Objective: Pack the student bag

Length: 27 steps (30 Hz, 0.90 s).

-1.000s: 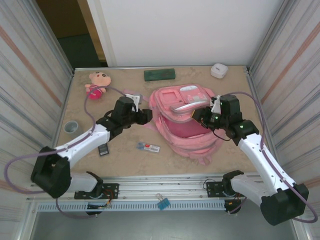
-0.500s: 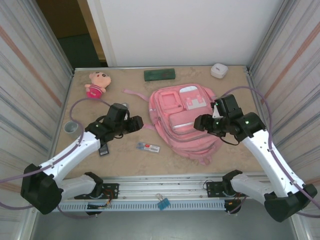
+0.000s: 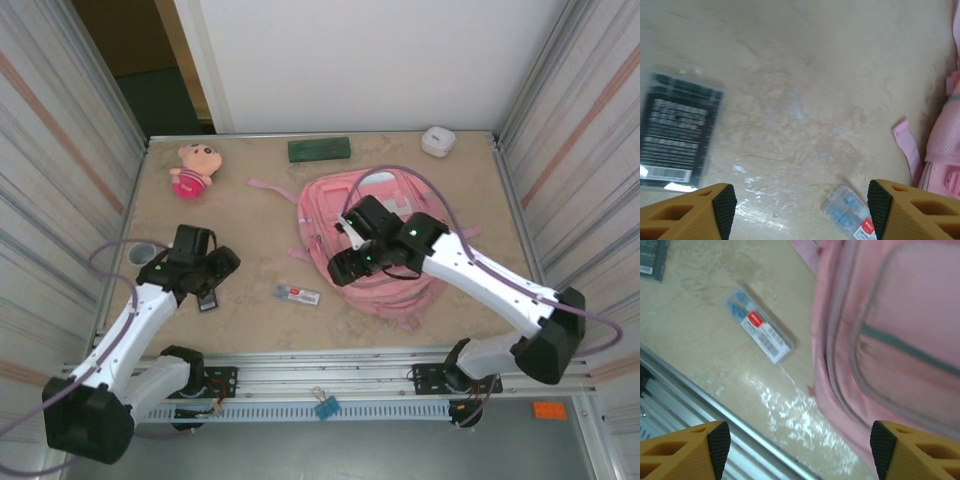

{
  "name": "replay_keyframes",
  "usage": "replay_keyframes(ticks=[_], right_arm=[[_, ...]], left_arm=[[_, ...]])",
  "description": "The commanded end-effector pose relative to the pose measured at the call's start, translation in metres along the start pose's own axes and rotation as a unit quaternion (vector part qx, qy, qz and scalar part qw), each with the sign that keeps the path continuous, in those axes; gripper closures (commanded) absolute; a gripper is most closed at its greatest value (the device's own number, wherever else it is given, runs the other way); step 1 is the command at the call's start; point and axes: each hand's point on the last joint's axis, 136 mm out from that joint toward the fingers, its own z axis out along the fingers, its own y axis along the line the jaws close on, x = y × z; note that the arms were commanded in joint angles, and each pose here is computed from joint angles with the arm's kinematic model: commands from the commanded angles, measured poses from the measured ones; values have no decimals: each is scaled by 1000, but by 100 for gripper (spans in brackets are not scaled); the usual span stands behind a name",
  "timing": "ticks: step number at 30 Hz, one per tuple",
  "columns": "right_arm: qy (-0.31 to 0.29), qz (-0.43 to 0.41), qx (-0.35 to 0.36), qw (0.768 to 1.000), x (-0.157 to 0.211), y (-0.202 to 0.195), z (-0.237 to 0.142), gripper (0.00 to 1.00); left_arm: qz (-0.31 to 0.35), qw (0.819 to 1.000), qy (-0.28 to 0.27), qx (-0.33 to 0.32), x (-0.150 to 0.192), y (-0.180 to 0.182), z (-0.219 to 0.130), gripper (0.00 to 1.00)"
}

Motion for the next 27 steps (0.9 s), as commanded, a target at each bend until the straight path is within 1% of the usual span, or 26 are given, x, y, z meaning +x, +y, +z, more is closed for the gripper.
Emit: replay_keyframes(ticks=[1, 6, 8, 10, 13, 16, 19, 21, 23, 25, 27], right_arm=[[-30, -65, 4, 997, -30, 8, 6, 24], [-20, -71, -20, 997, -47, 21, 30, 24], [-25, -64, -15, 998, -55, 16, 38, 23], [-23, -35, -9, 999, -67, 3, 46, 23], [-27, 20, -15, 999, -88, -21, 54, 24], [-53, 64, -9, 996, -113, -52, 59, 24], [-84, 121, -8, 989, -140, -86, 62, 25], [-108, 167, -17, 980, -158, -109, 65, 26], [-135, 196, -35, 971, -175, -127, 69, 27], [-161, 214, -42, 962, -190, -143, 71, 27], [-181, 226, -36, 956, -205, -162, 78, 27]], left_arm=[[-20, 1000, 1, -11, -1, 18, -7, 27], [-14, 1000, -13, -24, -13, 27, -11, 23], [-1, 1000, -12, -23, -16, 23, -10, 22], [18, 1000, -9, -9, -21, 12, -8, 21], [53, 998, -17, 20, -34, -10, -7, 20], [91, 994, -39, 41, -56, -34, -6, 19], [131, 988, -56, 53, -77, -60, -2, 20], [164, 982, -64, 68, -90, -82, 6, 20], [204, 970, -75, 109, -99, -111, 12, 23], [216, 963, -84, 139, -109, -134, 21, 25], [217, 963, -78, 141, -121, -149, 42, 25]])
